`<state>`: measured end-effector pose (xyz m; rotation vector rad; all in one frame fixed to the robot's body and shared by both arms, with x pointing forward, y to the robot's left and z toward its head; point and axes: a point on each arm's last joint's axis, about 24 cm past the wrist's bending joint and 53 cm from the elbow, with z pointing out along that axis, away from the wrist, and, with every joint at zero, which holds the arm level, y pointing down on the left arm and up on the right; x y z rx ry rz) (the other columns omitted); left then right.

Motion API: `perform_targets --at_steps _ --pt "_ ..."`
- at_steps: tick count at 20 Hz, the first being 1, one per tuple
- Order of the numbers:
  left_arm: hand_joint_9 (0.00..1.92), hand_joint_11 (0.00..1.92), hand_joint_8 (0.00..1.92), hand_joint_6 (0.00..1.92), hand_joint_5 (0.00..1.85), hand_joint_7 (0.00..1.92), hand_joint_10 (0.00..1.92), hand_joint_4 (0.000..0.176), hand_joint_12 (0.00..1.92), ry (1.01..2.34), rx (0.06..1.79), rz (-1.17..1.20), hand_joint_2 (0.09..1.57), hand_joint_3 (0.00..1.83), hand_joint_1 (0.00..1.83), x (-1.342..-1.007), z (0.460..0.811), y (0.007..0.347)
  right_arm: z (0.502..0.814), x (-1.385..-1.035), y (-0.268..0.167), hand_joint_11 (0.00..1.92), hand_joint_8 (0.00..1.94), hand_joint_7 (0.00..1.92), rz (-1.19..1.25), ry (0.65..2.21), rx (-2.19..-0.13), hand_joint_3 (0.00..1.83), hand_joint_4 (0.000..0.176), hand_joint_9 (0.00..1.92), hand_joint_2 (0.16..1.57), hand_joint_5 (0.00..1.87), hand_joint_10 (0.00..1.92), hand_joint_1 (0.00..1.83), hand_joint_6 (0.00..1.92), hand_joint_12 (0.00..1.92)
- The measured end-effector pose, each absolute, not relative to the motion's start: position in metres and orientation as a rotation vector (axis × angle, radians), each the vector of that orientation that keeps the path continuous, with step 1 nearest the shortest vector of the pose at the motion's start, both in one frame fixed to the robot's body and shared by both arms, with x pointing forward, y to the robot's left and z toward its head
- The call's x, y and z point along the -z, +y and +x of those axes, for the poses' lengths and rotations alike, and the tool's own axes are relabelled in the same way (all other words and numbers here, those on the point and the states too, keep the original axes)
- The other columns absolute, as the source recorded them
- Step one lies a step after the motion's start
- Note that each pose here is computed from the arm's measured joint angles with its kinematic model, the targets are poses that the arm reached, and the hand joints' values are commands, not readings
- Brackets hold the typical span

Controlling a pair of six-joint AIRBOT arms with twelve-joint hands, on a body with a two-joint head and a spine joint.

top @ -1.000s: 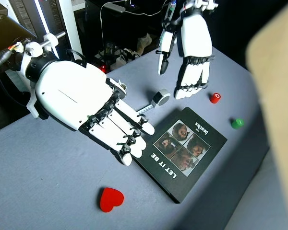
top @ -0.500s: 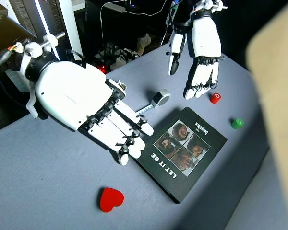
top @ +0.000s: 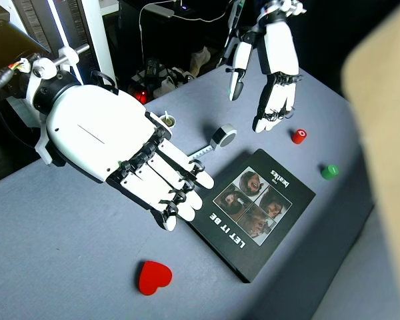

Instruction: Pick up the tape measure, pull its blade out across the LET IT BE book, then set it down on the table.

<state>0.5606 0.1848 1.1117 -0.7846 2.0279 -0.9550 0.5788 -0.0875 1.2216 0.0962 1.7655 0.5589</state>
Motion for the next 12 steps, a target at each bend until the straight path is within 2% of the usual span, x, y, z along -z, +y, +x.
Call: perform_targets --at_steps 3,6,12 --pt "0.58 0.29 0.00 0.00 0.58 0.66 0.00 0.000 0.75 1.999 1.025 -0.814 1.11 0.00 0.94 -1.102 0.553 0.171 0.579 -1.221 -0.087 0.00 0.00 0.19 0.096 1.768 -0.561 0.00 0.093 0.19 1.16 0.09 0.00 0.10 0.00 0.90" --pt "0.57 0.29 0.00 0.00 0.56 0.64 0.00 0.000 0.75 1.923 1.018 -0.789 1.12 0.00 0.93 -1.109 0.559 0.182 0.579 -1.221 -0.087 0.00 0.00 0.18 0.097 1.767 -0.560 0.00 0.093 0.20 1.17 0.09 0.00 0.09 0.00 0.91" --pt "0.58 0.30 0.00 0.01 0.60 0.65 0.00 0.000 0.75 1.907 0.993 -0.754 1.13 0.00 0.93 -1.094 0.557 0.191 0.579 -1.221 -0.088 0.00 0.00 0.15 0.098 1.767 -0.559 0.00 0.093 0.18 1.18 0.08 0.00 0.10 0.00 0.86"
